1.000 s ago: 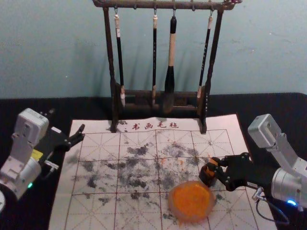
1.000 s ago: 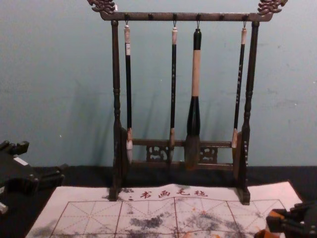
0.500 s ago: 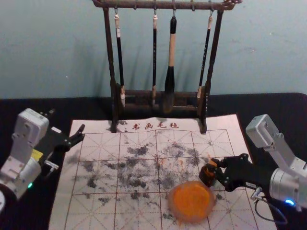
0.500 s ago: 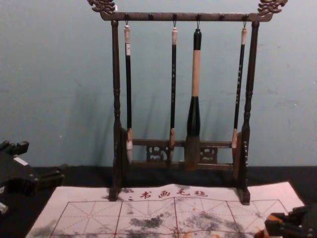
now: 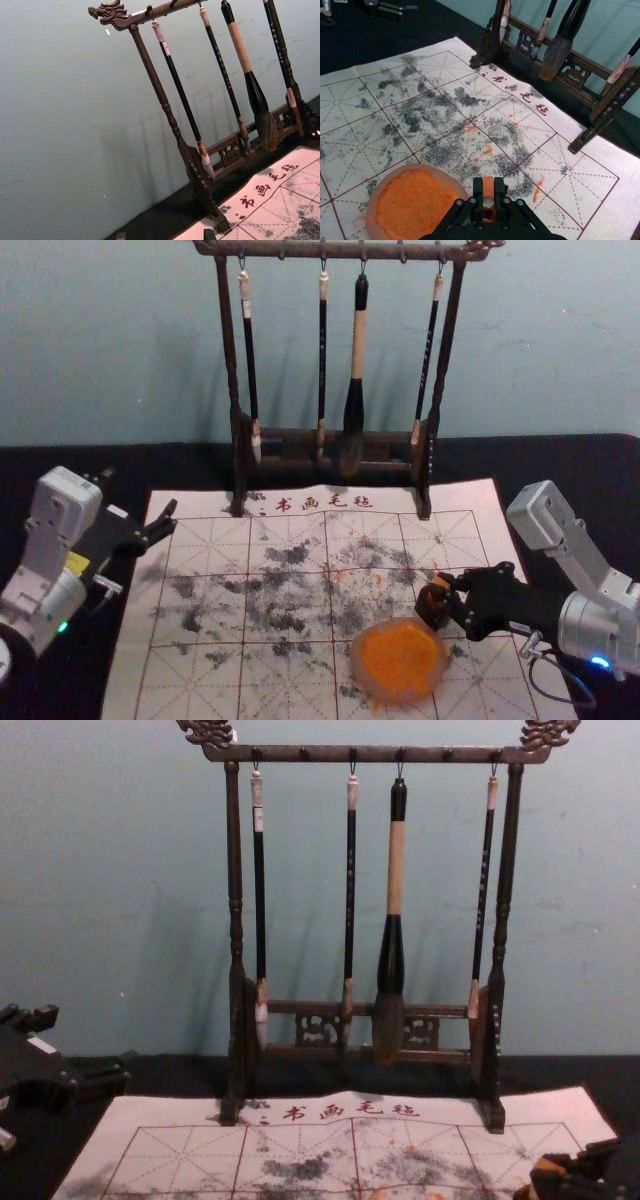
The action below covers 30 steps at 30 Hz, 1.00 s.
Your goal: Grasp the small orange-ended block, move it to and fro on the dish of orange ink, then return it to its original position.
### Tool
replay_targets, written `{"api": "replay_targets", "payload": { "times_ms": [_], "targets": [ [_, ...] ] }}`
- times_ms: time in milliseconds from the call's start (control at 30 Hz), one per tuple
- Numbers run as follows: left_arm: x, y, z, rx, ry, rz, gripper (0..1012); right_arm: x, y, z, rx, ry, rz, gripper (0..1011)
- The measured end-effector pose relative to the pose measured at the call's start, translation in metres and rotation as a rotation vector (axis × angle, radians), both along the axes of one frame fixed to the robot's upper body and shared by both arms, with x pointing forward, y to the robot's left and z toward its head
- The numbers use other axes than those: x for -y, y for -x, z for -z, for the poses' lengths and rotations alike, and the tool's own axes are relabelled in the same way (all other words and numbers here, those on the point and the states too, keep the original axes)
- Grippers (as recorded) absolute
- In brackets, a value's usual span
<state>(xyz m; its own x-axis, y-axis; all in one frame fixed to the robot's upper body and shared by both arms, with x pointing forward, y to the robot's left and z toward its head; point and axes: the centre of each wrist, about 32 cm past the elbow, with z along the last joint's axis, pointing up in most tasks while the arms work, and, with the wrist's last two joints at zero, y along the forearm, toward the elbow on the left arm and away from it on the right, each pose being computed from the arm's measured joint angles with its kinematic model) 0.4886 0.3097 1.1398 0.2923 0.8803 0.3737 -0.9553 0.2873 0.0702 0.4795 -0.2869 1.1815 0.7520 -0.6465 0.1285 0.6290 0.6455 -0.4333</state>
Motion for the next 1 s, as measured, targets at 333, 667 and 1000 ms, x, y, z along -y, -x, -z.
{"api": "replay_targets", "payload": {
  "times_ms": [333, 667, 1000],
  "targets": [
    [0.0000, 0.0000, 0.0000, 0.000, 0.000, 0.000, 1001, 0.0000, 0.0002, 0.0000, 0.001, 0.000, 0.000, 82],
    [0.0000, 0.0000, 0.0000, 0.000, 0.000, 0.000, 1001, 0.0002, 0.0005, -0.0002, 0.002, 0.000, 0.000, 199],
    [0.0000, 0.0000, 0.0000, 0.000, 0.000, 0.000, 1001, 0.0003, 0.0005, -0.0003, 0.002, 0.000, 0.001, 512]
  ]
}}
